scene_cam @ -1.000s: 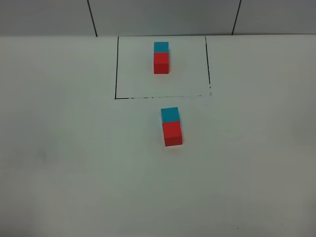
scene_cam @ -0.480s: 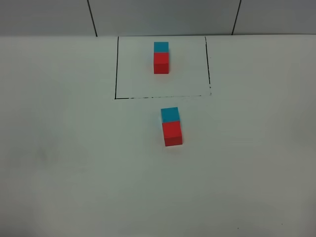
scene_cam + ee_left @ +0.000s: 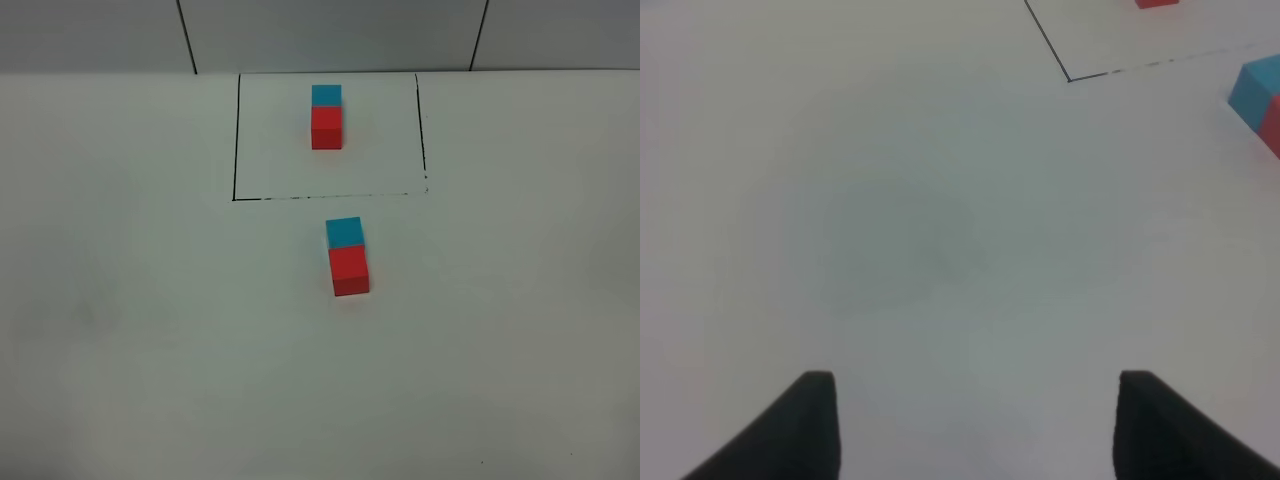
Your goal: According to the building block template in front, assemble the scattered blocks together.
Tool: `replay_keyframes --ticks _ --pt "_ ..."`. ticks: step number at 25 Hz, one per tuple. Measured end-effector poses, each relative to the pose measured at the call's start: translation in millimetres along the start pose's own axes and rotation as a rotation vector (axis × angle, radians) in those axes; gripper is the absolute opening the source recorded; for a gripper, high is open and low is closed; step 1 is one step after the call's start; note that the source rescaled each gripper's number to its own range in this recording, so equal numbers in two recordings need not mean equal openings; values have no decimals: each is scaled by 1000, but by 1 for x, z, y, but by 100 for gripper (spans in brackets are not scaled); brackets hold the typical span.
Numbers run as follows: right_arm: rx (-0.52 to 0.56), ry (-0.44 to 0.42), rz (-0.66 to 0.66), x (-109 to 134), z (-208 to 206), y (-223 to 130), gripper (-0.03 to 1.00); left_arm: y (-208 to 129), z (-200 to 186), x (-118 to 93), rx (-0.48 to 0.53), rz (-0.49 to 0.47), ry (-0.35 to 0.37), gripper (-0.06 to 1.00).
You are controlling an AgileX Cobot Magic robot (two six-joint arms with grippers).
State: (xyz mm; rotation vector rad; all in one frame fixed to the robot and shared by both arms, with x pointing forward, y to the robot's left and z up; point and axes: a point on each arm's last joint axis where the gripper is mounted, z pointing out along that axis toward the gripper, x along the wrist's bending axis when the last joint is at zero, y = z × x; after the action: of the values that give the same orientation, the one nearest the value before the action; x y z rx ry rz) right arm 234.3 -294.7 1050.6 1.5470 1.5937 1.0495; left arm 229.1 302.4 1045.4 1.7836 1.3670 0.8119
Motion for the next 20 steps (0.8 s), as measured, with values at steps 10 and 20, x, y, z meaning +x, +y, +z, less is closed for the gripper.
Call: replay_keyframes --ticks 10,20 --pt "1 11 -5 0 0 0 69 0 0 0 0 0 0 30" --pt "1 11 -5 0 0 0 68 0 0 0 0 0 0 30"
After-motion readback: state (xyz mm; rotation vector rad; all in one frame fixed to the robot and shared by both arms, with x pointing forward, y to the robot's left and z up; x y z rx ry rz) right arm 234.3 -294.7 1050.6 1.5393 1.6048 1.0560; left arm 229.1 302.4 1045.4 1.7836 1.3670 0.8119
